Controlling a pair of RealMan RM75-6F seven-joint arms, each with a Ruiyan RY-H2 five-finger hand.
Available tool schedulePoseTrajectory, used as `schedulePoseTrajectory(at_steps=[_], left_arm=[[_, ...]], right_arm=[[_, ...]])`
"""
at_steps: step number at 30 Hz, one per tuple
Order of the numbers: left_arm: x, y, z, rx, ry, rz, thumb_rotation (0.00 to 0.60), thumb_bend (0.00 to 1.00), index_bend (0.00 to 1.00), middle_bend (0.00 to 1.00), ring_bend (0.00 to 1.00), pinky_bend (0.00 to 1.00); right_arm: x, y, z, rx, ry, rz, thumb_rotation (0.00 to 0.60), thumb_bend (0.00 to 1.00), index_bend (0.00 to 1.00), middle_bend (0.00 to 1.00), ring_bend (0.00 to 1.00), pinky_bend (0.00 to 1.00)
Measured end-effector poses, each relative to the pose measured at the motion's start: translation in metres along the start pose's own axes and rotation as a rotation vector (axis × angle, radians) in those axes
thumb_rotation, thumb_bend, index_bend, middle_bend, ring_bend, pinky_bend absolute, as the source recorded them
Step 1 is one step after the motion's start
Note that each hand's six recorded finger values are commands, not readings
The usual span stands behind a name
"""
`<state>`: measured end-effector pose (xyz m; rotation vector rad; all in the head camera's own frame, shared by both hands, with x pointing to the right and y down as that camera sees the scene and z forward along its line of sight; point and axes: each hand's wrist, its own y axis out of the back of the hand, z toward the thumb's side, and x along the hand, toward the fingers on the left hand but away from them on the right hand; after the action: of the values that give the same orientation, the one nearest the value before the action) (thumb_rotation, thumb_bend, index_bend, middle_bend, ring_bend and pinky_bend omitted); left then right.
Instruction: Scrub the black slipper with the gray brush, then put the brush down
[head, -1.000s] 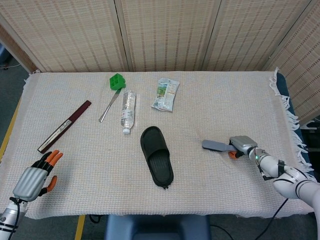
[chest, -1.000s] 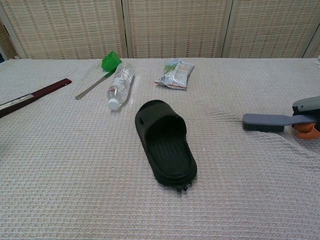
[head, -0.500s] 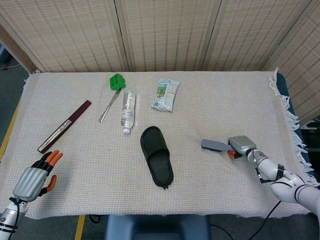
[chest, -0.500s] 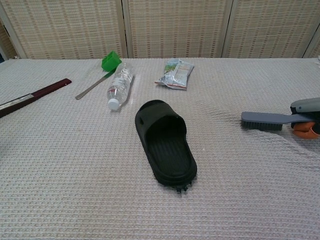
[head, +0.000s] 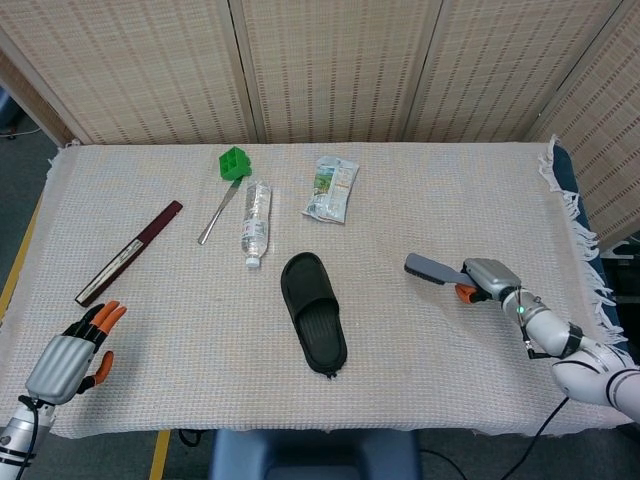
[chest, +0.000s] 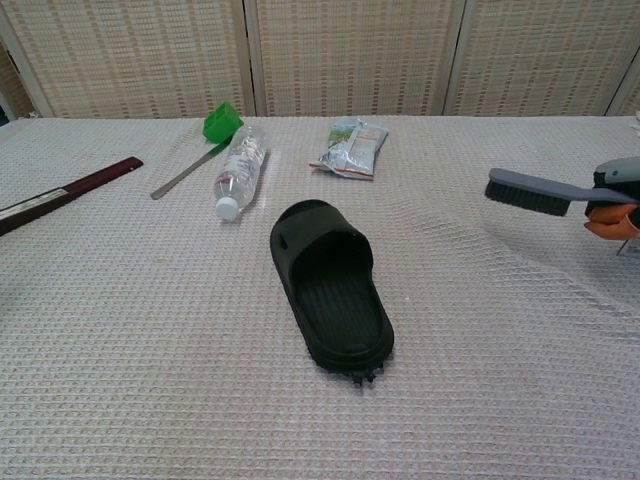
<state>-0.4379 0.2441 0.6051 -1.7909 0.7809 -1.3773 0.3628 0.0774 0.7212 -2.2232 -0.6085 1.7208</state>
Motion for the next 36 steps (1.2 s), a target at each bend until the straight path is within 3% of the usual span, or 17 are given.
schedulePoseTrajectory(at_steps=[5, 10, 21, 30, 36], left_arm=[[0.000, -0.001, 0.000, -0.005, -0.003, -0.005, 0.600, 0.60, 0.00, 0.00, 0.05, 0.30], [0.000, -0.001, 0.003, -0.012, -0.019, -0.011, 0.600, 0.60, 0.00, 0.00, 0.05, 0.30], [-0.003, 0.002, 0.004, -0.032, -0.037, -0.009, 0.600, 0.60, 0.00, 0.00, 0.05, 0.30], [-0.007, 0.003, 0.006, -0.040, -0.051, -0.012, 0.600, 0.60, 0.00, 0.00, 0.05, 0.30], [-0.009, 0.005, 0.007, -0.040, -0.057, -0.004, 0.600, 0.60, 0.00, 0.00, 0.05, 0.30]], right_arm=[[-0.005, 0.014, 0.022, -0.003, 0.049, -0.014, 0.600, 0.61, 1.00, 0.96, 0.96, 1.00], [-0.019, 0.019, 0.065, 0.072, 0.117, 0.007, 0.600, 0.61, 1.00, 0.96, 0.96, 1.00], [-0.044, -0.005, 0.147, 0.177, 0.223, 0.076, 0.600, 0.61, 1.00, 0.96, 0.96, 1.00], [-0.058, -0.026, 0.175, 0.157, 0.243, 0.096, 0.600, 0.61, 1.00, 0.96, 0.96, 1.00], [-0.059, -0.032, 0.178, 0.169, 0.236, 0.107, 0.600, 0.61, 1.00, 0.96, 0.96, 1.00]])
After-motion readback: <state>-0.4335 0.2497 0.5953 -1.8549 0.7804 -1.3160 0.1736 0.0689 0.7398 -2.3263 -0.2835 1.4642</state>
